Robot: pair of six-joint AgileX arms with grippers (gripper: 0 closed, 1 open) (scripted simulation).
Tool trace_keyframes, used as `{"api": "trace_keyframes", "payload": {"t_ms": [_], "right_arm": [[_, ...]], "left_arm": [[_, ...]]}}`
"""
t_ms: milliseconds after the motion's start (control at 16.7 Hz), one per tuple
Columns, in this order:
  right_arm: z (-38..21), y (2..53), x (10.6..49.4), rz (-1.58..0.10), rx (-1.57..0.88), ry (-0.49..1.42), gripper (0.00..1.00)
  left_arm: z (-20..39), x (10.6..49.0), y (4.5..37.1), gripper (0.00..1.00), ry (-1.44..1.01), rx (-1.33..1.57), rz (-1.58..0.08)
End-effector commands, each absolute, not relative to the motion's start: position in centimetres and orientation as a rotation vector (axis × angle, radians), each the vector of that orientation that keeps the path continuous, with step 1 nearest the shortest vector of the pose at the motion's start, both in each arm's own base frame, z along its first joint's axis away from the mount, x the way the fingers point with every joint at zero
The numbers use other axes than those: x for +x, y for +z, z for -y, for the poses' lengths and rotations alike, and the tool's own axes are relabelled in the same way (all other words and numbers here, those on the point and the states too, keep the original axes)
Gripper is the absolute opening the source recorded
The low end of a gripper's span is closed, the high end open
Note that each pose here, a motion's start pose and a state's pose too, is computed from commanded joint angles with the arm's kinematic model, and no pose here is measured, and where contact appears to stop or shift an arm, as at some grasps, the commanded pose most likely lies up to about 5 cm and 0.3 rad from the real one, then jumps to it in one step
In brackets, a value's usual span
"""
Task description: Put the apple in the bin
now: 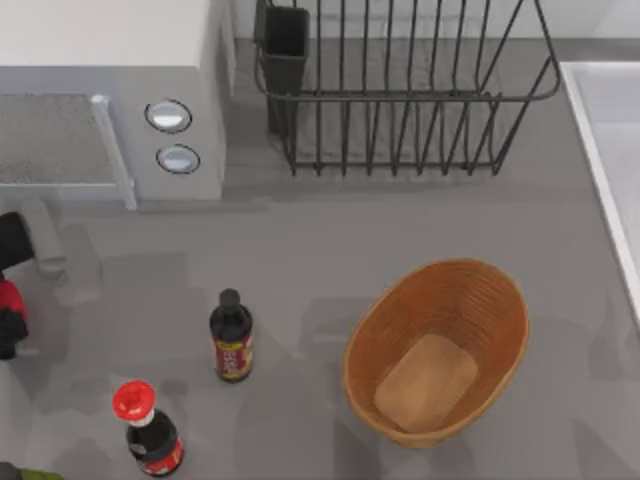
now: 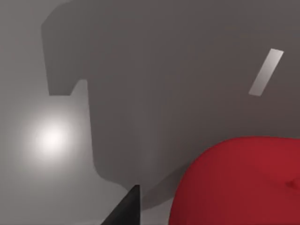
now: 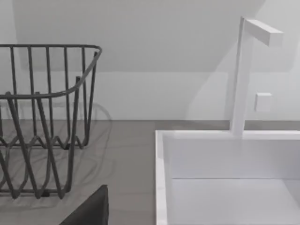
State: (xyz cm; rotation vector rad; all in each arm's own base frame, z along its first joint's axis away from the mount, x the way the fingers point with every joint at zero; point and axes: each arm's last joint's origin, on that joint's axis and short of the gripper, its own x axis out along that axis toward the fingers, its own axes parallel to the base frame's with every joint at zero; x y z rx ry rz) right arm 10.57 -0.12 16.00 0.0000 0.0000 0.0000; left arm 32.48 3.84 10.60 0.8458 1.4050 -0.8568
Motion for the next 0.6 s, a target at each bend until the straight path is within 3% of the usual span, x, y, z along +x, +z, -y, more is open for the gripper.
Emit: {"api": "trace_keyframes", "payload": {"t_ms": [240,600], "right_arm": [[0.12,16.0,10.57,0.0,0.0,0.0,1.0],[0.12,16.0,10.57,0.0,0.0,0.0,1.0]], "left_arm": [[-3.84,32.48,10.6,0.02,-0.857,0.846,-1.405],[-3.84,32.48,10.6,0.0,-0.857,0.846,-1.405]]}}
